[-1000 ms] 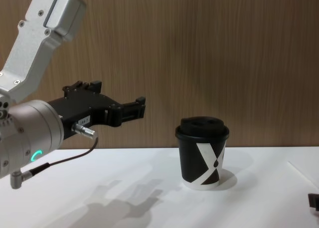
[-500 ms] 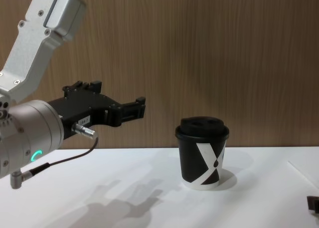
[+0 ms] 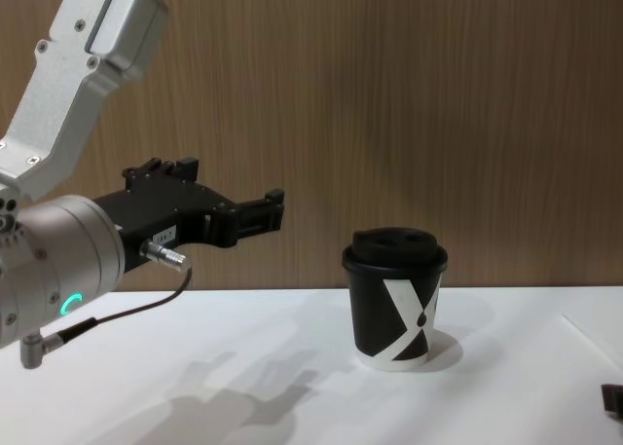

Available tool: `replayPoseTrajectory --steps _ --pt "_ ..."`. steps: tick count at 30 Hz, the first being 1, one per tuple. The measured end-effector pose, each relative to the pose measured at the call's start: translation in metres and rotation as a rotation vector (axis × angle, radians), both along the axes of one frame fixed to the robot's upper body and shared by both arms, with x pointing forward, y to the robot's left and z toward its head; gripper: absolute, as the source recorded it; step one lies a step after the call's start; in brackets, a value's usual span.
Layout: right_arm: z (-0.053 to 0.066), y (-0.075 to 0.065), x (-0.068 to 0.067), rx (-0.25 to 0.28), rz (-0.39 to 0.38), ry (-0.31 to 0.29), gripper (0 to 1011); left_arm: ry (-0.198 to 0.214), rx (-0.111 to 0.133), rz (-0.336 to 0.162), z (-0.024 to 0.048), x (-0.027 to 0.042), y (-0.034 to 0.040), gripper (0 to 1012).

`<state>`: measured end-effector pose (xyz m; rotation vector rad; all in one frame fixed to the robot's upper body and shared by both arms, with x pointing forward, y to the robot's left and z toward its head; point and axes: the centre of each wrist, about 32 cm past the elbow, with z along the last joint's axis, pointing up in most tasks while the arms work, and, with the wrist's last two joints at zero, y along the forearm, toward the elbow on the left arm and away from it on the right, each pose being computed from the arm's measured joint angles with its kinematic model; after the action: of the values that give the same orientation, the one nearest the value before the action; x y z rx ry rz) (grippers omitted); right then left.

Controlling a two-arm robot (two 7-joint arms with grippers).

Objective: Pick up the straw with one hand, pass it to the other hand, and insert it into the cup.

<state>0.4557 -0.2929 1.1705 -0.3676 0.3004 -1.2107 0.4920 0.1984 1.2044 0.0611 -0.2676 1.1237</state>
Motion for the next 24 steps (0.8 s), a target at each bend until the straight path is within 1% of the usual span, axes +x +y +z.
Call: replayPoseTrajectory --steps 4,5,6,8,9,12,14,15,16,19,20,23,24 --pt "0.0 -0.0005 0.0004 -0.001 -0.001 0.001 917 0.0 0.0 0.0 0.0 0.0 0.0 1003" --pt "0.0 -0.0006 0.0004 -0.001 -0.001 0.002 869 0.0 0.0 0.0 0.0 0.0 0.0 1003" --pt "0.0 -0.0007 0.0004 -0.001 -0.001 0.002 862 0.0 0.0 0.0 0.0 0.0 0.0 1003" --pt "0.0 -0.0008 0.0005 -0.001 -0.001 0.002 765 0.0 0.0 0.0 0.0 0.0 0.0 1003" --pt "0.0 -0.0008 0.0005 -0.001 -0.001 0.002 765 0.0 0.0 0.0 0.0 0.0 0.0 1003" --pt "0.0 -0.0009 0.0006 -0.001 -0.001 0.003 689 0.0 0.0 0.0 0.0 0.0 0.0 1003" --pt "0.0 -0.001 0.0007 -0.001 -0.001 0.003 610 0.0 0.0 0.0 0.0 0.0 0.0 1003" --pt "0.0 -0.001 0.0007 -0.001 0.0 0.003 594 0.0 0.0 0.0 0.0 0.0 0.0 1003" --pt "-0.0001 -0.001 0.0007 -0.001 0.0 0.004 536 0.0 0.0 0.0 0.0 0.0 0.0 1003" --pt "-0.0001 -0.001 0.0007 -0.001 0.0 0.004 464 0.0 0.0 0.0 0.0 0.0 0.0 1003" --pt "-0.0001 -0.001 0.0008 -0.001 0.0 0.005 404 0.0 0.0 0.0 0.0 0.0 0.0 1003" --pt "-0.0002 -0.0011 0.0008 -0.001 0.0 0.005 340 0.0 0.0 0.0 0.0 0.0 0.0 1003" --pt "-0.0002 -0.0011 0.0009 -0.001 0.0 0.006 281 0.0 0.0 0.0 0.0 0.0 0.0 1003"
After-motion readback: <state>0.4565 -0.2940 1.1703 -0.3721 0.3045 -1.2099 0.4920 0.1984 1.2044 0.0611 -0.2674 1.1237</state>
